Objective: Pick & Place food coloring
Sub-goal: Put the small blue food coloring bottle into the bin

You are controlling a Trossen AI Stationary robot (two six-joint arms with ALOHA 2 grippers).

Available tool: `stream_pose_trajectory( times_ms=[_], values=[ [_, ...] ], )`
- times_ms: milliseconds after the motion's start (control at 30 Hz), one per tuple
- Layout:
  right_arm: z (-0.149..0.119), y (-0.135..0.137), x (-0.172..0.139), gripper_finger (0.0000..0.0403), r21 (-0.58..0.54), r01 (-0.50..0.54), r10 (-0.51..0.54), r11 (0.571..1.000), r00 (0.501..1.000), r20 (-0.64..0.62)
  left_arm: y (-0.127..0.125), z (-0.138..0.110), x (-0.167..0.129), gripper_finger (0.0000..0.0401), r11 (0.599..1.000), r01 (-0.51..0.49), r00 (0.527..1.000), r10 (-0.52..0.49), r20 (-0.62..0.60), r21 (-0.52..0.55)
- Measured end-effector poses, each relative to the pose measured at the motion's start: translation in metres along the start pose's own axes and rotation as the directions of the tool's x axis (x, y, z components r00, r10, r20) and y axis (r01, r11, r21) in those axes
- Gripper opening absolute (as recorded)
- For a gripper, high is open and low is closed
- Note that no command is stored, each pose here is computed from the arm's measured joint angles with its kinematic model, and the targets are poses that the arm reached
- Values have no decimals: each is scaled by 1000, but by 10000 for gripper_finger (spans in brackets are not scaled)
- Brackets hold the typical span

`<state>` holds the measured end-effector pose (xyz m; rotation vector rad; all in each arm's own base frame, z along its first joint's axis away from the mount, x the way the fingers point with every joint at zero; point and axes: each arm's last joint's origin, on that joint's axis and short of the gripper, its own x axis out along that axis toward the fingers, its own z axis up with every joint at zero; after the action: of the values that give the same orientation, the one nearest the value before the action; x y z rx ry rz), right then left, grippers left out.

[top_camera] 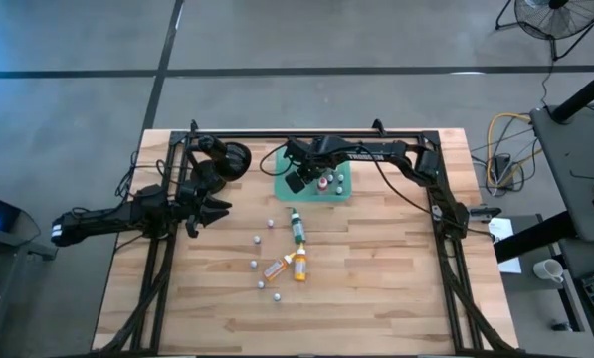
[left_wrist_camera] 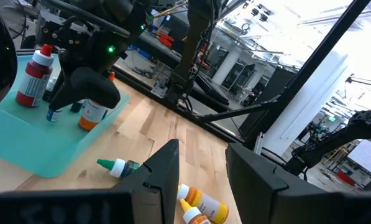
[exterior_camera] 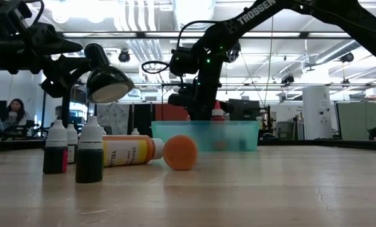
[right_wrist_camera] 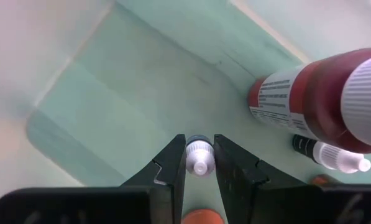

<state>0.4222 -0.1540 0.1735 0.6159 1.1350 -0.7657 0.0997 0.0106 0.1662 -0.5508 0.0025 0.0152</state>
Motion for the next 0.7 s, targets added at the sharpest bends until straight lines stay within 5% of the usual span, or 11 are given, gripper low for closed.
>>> stream_pose_trajectory(
  times_ms=[267,700],
  values=[
    [0,0,0,68,-108,-2,2,994,1000,-1,0,0,0,106,1000,0,1000,0,0,0],
    [-1,1,0,82,-115,-3,3,993,1000,-1,0,0,0,106,1000,0,1000,0,0,0]
  ],
)
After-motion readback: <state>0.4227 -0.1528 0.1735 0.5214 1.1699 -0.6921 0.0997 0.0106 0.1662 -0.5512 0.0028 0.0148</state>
